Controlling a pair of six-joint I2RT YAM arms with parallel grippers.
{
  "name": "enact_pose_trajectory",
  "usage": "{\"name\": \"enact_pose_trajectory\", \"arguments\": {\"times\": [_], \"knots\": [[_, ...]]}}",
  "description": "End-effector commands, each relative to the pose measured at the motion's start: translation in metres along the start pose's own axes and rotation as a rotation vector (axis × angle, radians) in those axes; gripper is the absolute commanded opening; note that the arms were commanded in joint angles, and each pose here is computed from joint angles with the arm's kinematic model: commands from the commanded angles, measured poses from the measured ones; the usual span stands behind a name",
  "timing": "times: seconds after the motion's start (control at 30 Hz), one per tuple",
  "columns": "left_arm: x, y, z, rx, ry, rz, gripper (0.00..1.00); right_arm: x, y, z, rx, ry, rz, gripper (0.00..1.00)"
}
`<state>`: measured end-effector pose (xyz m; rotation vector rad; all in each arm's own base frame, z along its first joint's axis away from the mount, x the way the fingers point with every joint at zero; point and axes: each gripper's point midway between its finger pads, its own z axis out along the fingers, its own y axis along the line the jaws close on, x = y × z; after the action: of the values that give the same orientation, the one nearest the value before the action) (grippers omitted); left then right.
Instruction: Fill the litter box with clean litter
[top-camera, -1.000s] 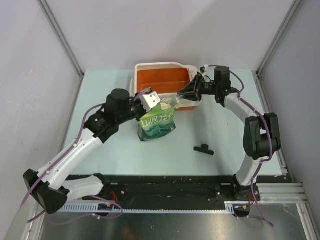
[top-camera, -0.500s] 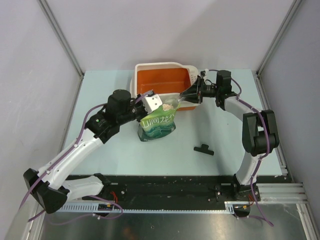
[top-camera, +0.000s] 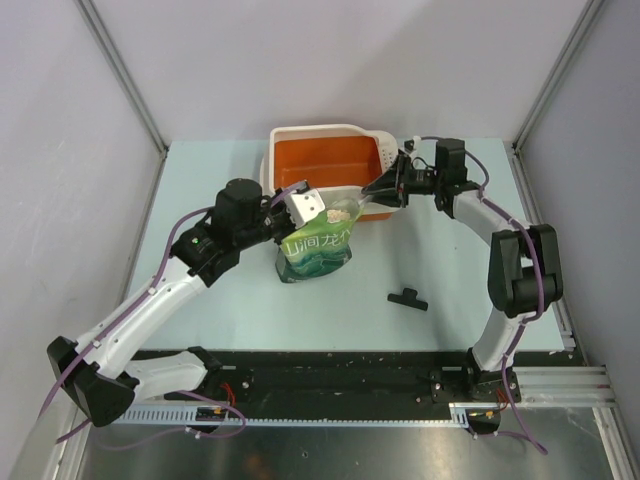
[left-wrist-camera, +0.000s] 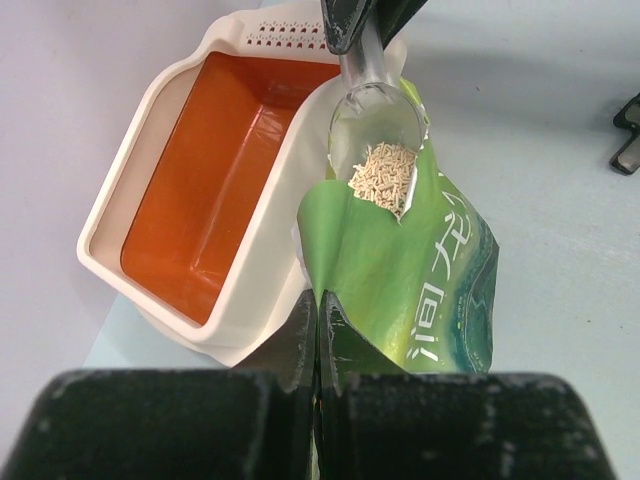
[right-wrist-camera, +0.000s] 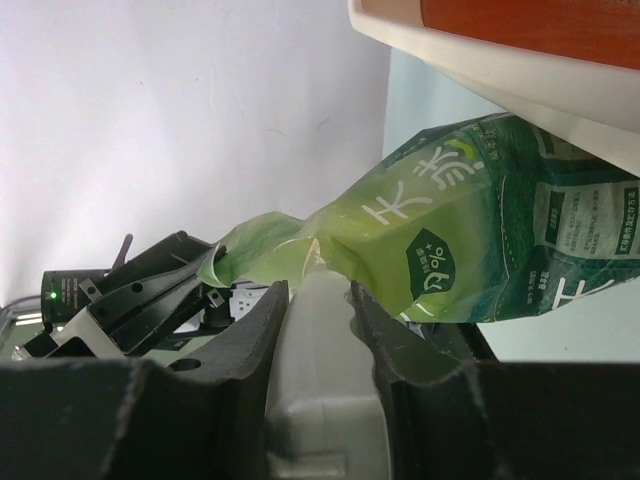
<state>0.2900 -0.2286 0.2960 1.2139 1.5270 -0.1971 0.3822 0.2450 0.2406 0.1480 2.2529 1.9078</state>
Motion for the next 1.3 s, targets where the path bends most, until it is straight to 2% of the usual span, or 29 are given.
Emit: {"name": "enact_pose_trajectory", "arguments": {"times": [0.0, 0.13, 0.3, 0.37, 0.43, 0.57, 0.67, 0.77, 0.83, 1.0, 1.27], "knots": [[-0.039, 0.04, -0.027, -0.154, -0.107, 0.043, 0.0, -0.027, 0.02, -0.032, 0.005, -0.129, -0.104, 0.0], [-0.04, 0.038, -0.026, -0.145, -0.113, 0.039, 0.0, -0.023, 0.03, -0.035, 0.033, -0.145, -0.145, 0.0], [-0.045, 0.039, -0.023, -0.138, -0.123, 0.038, 0.0, -0.02, 0.026, -0.037, 0.064, -0.148, -0.11, 0.0], [-0.045, 0.04, -0.022, -0.144, -0.12, 0.039, 0.0, -0.021, 0.039, -0.038, 0.08, -0.149, -0.108, 0.0], [-0.047, 0.041, -0.023, -0.146, -0.123, 0.042, 0.0, -0.018, 0.06, -0.034, 0.054, -0.136, -0.193, 0.0], [-0.048, 0.042, -0.022, -0.149, -0.124, 0.05, 0.0, -0.027, 0.039, -0.035, 0.074, -0.135, -0.098, 0.0], [-0.046, 0.044, -0.023, -0.164, -0.114, 0.056, 0.0, -0.03, 0.049, -0.036, 0.066, -0.131, -0.128, 0.0], [-0.046, 0.044, -0.023, -0.164, -0.116, 0.05, 0.0, -0.028, 0.038, -0.033, 0.066, -0.108, -0.104, 0.0], [-0.045, 0.043, -0.022, -0.165, -0.113, 0.05, 0.0, -0.024, 0.02, -0.031, 0.059, -0.086, -0.014, 0.0], [-0.038, 0.047, -0.022, -0.191, -0.086, 0.064, 0.0, -0.034, 0.018, -0.034, -0.021, -0.051, -0.012, 0.0], [-0.033, 0.054, -0.017, -0.209, -0.056, 0.077, 0.0, -0.044, 0.013, -0.035, -0.058, -0.026, -0.002, 0.0]]}}
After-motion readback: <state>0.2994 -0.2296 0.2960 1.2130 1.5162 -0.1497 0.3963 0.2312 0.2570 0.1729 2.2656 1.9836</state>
